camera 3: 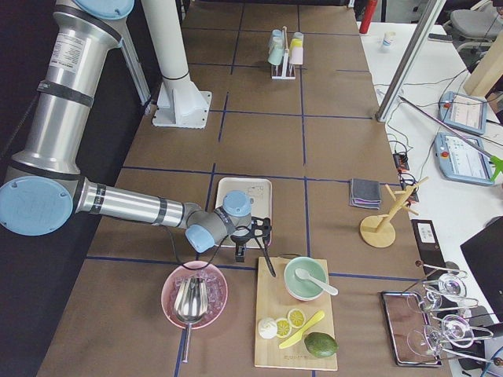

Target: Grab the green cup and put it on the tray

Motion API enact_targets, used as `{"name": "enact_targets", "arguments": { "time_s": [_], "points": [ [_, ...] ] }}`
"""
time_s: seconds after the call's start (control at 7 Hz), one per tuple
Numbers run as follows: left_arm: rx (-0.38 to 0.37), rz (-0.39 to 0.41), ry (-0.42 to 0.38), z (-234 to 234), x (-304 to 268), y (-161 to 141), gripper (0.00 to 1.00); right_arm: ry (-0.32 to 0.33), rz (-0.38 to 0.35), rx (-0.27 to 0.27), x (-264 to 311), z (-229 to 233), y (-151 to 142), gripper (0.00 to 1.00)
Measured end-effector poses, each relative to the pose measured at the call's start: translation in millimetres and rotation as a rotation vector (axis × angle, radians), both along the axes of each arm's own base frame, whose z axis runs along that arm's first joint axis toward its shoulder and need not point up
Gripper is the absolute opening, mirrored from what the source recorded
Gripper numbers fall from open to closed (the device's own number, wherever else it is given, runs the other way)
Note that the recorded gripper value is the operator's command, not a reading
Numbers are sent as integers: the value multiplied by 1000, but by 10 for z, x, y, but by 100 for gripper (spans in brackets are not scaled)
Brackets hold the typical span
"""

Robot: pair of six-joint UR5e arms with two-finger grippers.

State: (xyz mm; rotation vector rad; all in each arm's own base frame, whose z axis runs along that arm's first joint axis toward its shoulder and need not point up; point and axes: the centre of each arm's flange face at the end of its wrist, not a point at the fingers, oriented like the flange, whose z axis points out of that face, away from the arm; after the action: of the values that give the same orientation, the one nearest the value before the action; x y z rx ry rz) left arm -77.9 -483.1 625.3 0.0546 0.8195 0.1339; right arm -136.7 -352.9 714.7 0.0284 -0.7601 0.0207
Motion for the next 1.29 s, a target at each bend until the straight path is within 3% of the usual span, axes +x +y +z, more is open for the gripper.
{"name": "enact_targets", "arguments": {
  "time_s": [0.29, 0.71, 0.86, 1.14, 1.29],
  "points": [
    [3, 0, -1, -15, -1, -2, 100, -48, -23, -26, -8, -37, 34, 72],
    [3, 0, -1, -17, -1, -1, 100, -59, -21, -33, 23, -34, 33, 70],
    [3, -1, -1, -20, -1, -2, 100, -58, -14, -34, 48, -30, 28, 63],
    [4, -1, -1, -24, -1, -2, 100, -55, 2, -36, 116, -17, 26, 33],
    [4, -1, -1, -25, -1, -2, 100, -54, 7, -37, 133, -12, 25, 31]
  ]
}}
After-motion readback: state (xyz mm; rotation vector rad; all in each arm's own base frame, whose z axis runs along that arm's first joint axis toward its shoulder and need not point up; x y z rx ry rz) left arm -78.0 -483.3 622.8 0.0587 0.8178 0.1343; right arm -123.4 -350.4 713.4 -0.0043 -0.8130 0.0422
